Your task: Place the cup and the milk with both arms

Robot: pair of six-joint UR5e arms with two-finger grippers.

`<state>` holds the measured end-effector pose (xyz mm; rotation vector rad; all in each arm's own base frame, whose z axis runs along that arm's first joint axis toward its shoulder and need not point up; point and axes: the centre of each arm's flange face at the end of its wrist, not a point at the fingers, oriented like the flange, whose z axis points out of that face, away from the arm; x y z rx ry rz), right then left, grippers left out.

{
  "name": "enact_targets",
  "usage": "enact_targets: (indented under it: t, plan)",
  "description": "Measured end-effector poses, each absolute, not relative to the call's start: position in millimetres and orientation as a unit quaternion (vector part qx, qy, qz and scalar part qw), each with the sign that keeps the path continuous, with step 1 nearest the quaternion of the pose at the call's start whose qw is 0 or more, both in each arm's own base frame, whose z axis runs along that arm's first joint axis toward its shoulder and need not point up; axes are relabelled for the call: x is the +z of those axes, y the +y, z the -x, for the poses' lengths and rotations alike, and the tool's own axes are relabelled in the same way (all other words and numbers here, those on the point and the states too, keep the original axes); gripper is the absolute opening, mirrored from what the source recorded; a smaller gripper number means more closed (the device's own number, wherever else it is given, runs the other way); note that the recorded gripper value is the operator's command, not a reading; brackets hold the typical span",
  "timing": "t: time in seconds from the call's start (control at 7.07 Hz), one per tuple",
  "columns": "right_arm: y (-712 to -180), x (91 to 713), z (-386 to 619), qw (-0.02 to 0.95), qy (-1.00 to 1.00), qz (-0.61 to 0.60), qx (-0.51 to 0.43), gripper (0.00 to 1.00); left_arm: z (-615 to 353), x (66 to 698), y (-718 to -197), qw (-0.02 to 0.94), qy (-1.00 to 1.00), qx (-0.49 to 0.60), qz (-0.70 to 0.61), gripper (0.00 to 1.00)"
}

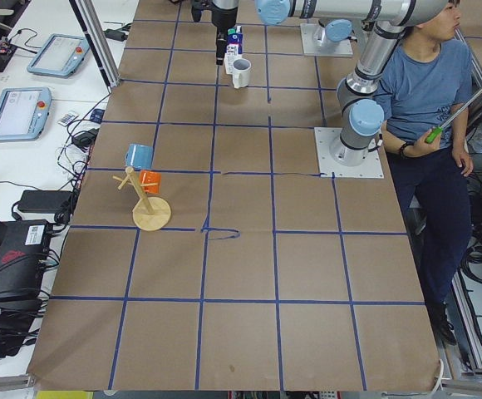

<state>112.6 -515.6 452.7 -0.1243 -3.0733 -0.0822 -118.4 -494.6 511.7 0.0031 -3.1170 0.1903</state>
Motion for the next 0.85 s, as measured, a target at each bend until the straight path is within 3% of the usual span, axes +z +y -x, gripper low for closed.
enact_targets:
  t: [0.85]
  plan:
    - [-501.0, 474.1, -115.6, 0.025, -0.999, 0.034, -0.007, 1.0, 118.4, 511.6, -494.5, 0.009, -0.998, 0.06, -0.001, 1.0]
